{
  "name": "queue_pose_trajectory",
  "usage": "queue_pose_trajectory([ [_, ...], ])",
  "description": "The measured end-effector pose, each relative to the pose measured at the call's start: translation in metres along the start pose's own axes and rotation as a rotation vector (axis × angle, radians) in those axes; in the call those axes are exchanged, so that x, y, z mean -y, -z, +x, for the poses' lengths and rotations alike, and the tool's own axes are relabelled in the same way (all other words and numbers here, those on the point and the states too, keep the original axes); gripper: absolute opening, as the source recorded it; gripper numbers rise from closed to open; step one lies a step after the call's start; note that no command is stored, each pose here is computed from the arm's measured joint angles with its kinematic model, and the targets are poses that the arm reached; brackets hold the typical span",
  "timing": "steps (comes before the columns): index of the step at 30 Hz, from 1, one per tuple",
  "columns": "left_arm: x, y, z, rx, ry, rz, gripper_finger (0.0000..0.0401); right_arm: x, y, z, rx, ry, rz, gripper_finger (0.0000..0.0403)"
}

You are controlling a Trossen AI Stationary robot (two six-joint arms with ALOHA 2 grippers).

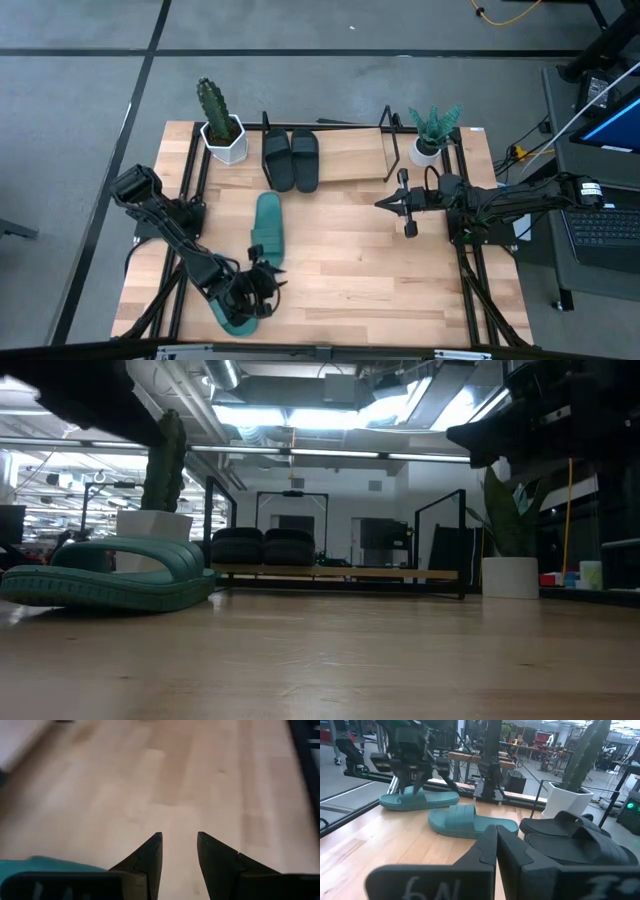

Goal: Pick and place slides into the shelf
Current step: Put the left green slide on the shelf

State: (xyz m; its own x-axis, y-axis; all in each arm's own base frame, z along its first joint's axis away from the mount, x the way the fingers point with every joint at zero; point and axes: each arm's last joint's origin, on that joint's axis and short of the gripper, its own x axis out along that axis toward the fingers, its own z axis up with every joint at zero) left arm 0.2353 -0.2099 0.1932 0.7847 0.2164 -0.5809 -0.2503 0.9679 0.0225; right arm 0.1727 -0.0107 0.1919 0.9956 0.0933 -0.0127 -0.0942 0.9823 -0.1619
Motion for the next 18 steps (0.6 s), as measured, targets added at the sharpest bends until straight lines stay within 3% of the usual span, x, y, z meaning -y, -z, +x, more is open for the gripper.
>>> queue_pose_trajectory([
  [8, 0.010, -0.014, -0.010, -0.164, 0.142, -0.037, 0.0114, 0.000, -0.002, 0.000, 0.021, 0.003, -0.003, 0.0012],
  [14, -0.008, -0.012, -0.027, -0.460, 0.004, -0.147, 0.0114, 0.000, -0.002, 0.000, 0.020, 0.003, 0.000, 0.0012],
  [18, -0.023, -0.019, -0.043, -0.507, -0.034, -0.163, 0.0114, 0.000, -0.002, 0.000, 0.019, 0.003, 0.000, 0.0012],
])
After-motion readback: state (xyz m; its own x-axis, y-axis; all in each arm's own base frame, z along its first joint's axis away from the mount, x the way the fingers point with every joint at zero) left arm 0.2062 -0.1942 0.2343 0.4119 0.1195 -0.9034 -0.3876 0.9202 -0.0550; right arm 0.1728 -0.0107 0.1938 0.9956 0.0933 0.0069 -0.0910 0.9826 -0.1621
